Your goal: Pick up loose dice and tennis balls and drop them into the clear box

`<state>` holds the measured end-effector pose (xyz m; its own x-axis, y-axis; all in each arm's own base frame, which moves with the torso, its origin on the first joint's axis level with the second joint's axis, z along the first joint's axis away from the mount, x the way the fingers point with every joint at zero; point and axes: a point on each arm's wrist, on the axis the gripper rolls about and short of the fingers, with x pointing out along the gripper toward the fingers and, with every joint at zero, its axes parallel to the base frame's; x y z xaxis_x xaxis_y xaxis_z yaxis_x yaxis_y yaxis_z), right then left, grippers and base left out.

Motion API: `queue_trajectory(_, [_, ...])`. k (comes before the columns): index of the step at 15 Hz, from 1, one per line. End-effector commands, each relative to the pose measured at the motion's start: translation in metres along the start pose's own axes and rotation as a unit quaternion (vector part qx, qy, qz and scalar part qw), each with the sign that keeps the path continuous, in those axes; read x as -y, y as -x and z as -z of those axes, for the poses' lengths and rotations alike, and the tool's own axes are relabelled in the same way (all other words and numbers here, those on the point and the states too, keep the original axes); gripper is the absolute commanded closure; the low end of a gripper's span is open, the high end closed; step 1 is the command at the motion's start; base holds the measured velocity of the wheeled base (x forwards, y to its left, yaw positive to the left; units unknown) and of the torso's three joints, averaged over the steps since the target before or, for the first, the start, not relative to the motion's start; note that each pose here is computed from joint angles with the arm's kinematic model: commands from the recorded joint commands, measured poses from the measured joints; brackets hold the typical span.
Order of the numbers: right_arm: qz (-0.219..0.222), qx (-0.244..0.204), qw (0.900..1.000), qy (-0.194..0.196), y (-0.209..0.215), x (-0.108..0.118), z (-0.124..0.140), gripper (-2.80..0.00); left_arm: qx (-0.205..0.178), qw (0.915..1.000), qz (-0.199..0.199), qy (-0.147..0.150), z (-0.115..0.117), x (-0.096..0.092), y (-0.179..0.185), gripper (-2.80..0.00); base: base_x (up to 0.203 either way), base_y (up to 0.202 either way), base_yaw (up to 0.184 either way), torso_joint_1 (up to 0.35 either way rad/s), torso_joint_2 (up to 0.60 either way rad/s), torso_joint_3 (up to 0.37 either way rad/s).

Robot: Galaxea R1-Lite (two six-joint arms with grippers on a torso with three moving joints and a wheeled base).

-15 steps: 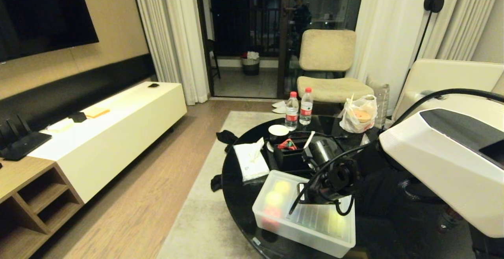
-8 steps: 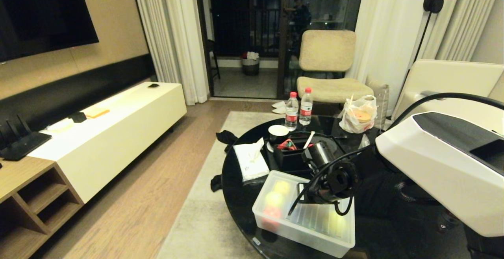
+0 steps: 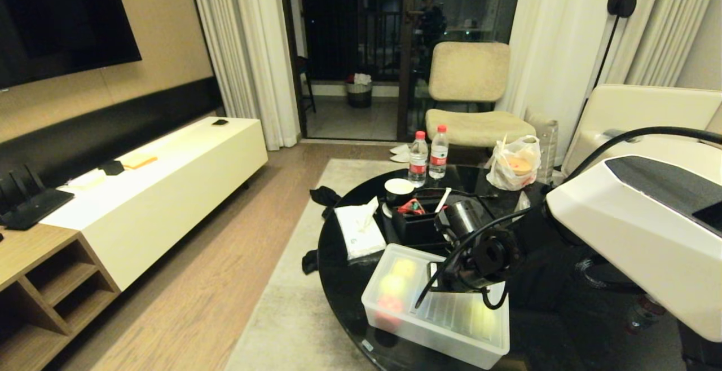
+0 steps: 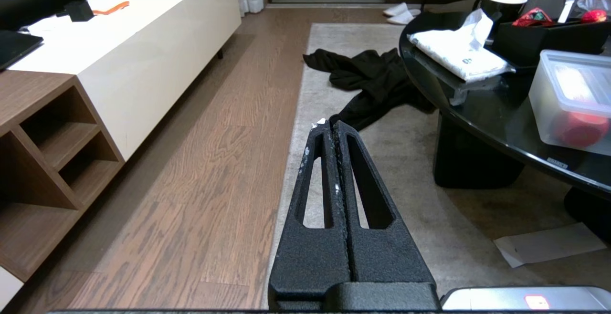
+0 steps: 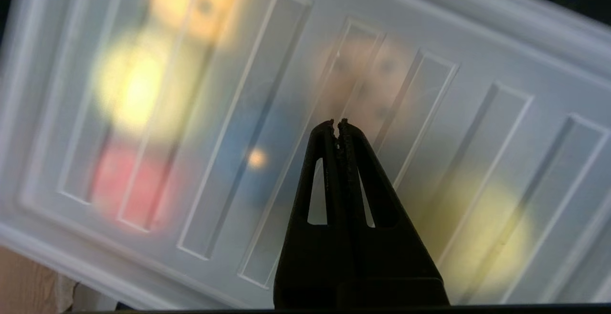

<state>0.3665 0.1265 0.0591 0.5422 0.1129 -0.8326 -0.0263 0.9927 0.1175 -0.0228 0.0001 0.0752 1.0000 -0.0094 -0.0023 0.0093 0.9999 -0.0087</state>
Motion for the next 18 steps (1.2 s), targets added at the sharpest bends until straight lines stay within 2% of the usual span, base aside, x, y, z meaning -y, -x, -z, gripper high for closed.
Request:
queue_trajectory(1, [-0.009,0.028,1.0,-0.003,0.02,-0.001,-0.008,0.0,0.0,1.0,0.0,0.0,0.0,0.0,0.0,0.0,0.0,0.0,0.0,0.0,0.0,0.0])
queue_trajectory(7, [-0.022,0.076,0.997,-0.007,0.068,0.001,-0.019,0.0,0.0,1.0,0.0,0.0,0.0,0.0,0.0,0.0,0.0,0.0,0.0,0.0,0.0,0.0])
queue_trajectory(12, [-0.02,0.105,0.994,-0.021,0.111,0.014,-0.026,0.0,0.0,1.0,0.0,0.0,0.0,0.0,0.0,0.0,0.0,0.0,0.0,0.0,0.0,0.0])
queue_trajectory(15, [-0.005,0.134,0.99,-0.048,0.142,0.039,-0.035,0.0,0.0,1.0,0.0,0.0,0.0,0.0,0.0,0.0,0.0,0.0,0.0,0.0,0.0,0.0])
queue_trajectory(18, [0.02,0.159,0.985,-0.062,0.179,0.077,-0.039,0.0,0.0,1.0,0.0,0.0,0.0,0.0,0.0,0.0,0.0,0.0,0.0,0.0,0.0,0.0])
